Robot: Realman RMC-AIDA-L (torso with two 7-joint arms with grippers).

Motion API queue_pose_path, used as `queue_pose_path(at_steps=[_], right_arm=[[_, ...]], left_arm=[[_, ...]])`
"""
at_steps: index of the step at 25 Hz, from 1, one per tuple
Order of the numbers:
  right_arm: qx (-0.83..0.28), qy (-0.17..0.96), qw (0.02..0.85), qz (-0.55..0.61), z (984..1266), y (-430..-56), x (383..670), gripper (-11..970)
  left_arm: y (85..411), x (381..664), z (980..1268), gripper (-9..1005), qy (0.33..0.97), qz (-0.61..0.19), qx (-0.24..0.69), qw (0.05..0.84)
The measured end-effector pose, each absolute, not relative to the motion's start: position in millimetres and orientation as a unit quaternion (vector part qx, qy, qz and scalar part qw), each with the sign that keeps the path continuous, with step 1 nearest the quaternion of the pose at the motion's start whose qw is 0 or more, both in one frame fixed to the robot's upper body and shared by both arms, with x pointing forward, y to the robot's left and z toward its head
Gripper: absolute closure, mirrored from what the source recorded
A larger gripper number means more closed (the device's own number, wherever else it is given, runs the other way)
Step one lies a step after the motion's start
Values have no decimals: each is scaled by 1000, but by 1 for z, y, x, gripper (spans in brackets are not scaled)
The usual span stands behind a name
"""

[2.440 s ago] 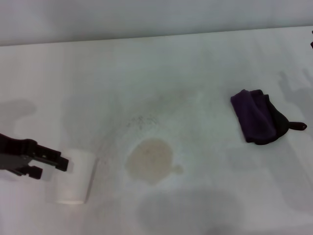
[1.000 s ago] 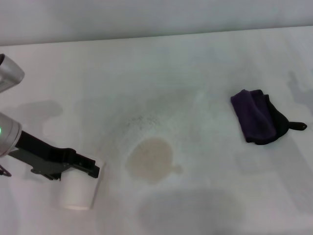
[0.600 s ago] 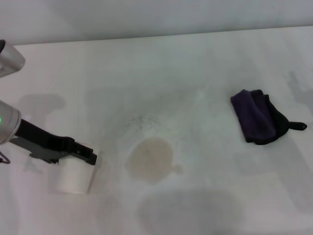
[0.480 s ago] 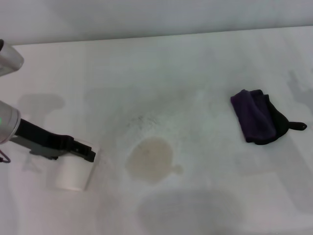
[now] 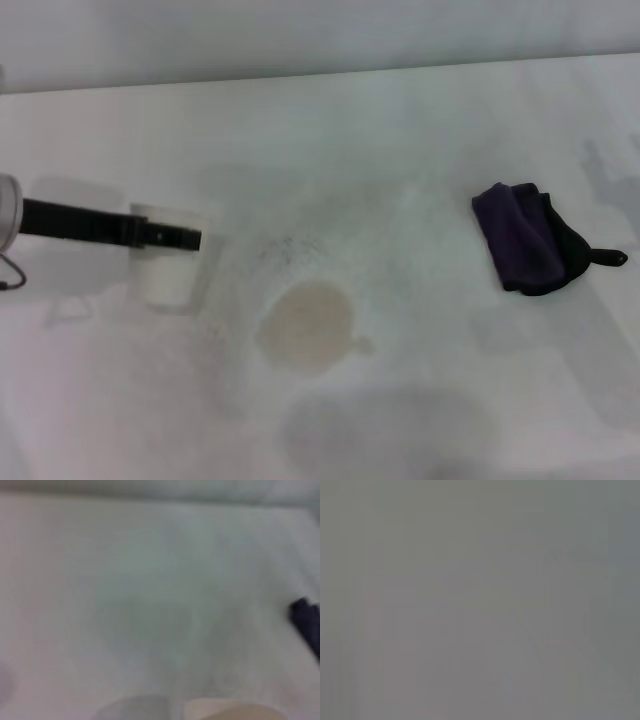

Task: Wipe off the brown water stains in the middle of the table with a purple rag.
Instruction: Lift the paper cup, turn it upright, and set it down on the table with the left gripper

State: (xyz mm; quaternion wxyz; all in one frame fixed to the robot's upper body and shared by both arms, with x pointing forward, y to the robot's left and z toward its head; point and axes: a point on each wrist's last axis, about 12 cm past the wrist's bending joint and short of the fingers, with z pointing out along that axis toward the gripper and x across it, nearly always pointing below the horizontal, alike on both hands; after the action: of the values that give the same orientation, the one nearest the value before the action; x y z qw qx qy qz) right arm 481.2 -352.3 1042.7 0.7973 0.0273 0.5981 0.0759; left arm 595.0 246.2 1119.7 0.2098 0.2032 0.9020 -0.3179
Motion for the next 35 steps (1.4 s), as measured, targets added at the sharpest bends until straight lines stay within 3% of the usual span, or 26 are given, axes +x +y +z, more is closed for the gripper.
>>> queue_pose_path(at_steps=[17, 35], right_arm=[[10, 594, 800, 83, 1045, -350, 482, 269], [-2, 604, 793, 84, 1041, -348, 478, 268]], left_arm=[[265, 575, 1116, 257, 792, -344, 298, 407], [286, 523, 1057, 255, 688, -283, 320, 586]])
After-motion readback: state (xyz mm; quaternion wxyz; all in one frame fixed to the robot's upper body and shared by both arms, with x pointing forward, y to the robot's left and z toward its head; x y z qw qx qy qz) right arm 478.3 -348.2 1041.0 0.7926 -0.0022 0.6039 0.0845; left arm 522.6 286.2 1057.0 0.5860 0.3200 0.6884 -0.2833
